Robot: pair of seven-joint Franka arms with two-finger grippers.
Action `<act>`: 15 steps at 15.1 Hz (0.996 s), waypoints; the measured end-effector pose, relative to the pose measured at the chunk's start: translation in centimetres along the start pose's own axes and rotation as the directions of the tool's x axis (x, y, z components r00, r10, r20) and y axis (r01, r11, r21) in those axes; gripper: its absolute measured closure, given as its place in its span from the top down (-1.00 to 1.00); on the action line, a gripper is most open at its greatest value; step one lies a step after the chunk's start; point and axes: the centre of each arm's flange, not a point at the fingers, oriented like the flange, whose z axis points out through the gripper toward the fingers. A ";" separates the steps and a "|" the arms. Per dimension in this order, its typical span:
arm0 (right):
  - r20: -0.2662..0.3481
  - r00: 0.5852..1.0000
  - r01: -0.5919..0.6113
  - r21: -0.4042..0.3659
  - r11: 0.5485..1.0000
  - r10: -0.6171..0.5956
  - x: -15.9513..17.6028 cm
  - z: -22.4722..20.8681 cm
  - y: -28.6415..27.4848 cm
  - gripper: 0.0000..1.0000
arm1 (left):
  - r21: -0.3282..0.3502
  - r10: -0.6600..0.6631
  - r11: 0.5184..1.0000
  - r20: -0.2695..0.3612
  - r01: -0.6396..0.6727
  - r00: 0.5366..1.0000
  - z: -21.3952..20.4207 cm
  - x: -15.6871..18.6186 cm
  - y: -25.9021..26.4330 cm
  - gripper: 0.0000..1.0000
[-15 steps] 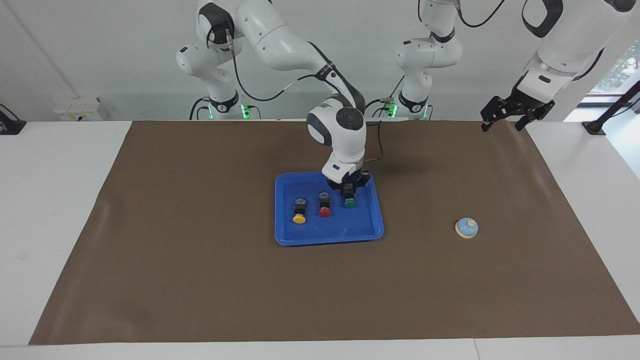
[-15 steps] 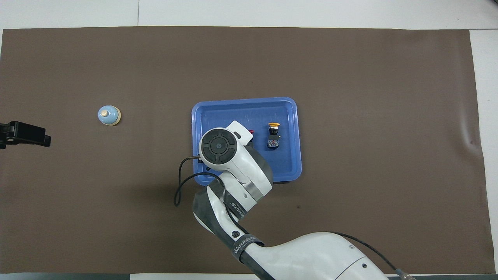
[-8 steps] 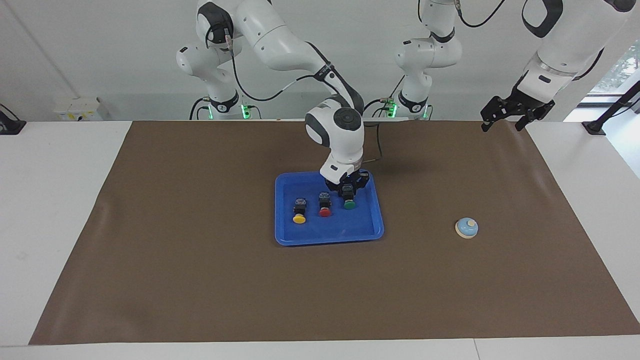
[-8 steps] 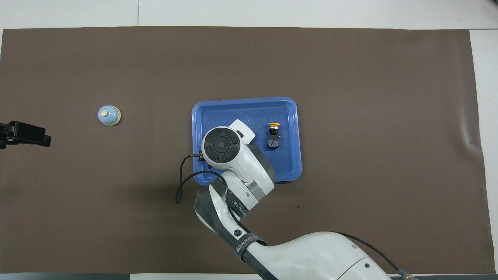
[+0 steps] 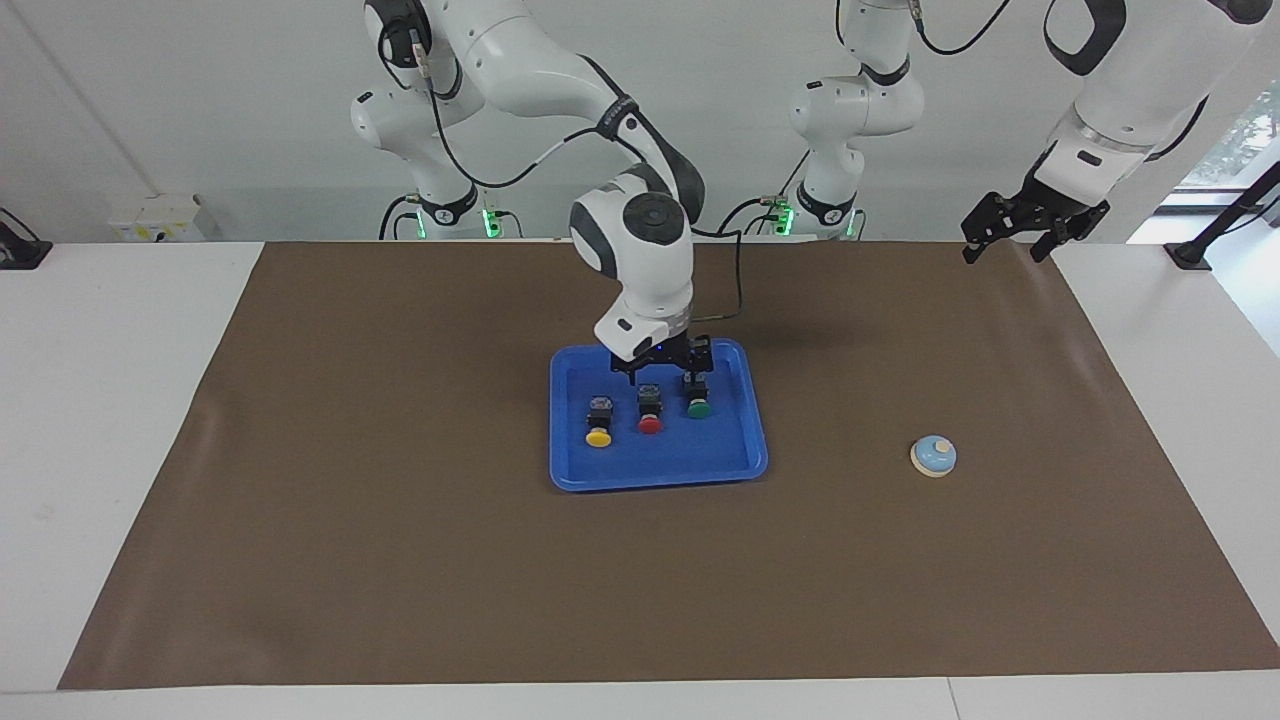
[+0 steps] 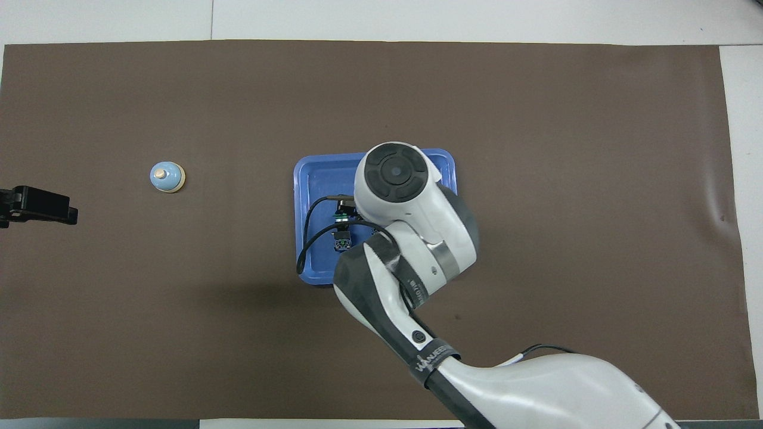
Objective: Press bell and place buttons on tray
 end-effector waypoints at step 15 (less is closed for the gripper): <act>0.092 0.993 0.069 -0.004 0.998 -0.068 8.2 -16.6 33.2 1.00 | 0.000 0.000 1.000 0.000 0.000 1.000 0.0 0.0 0.0 1.00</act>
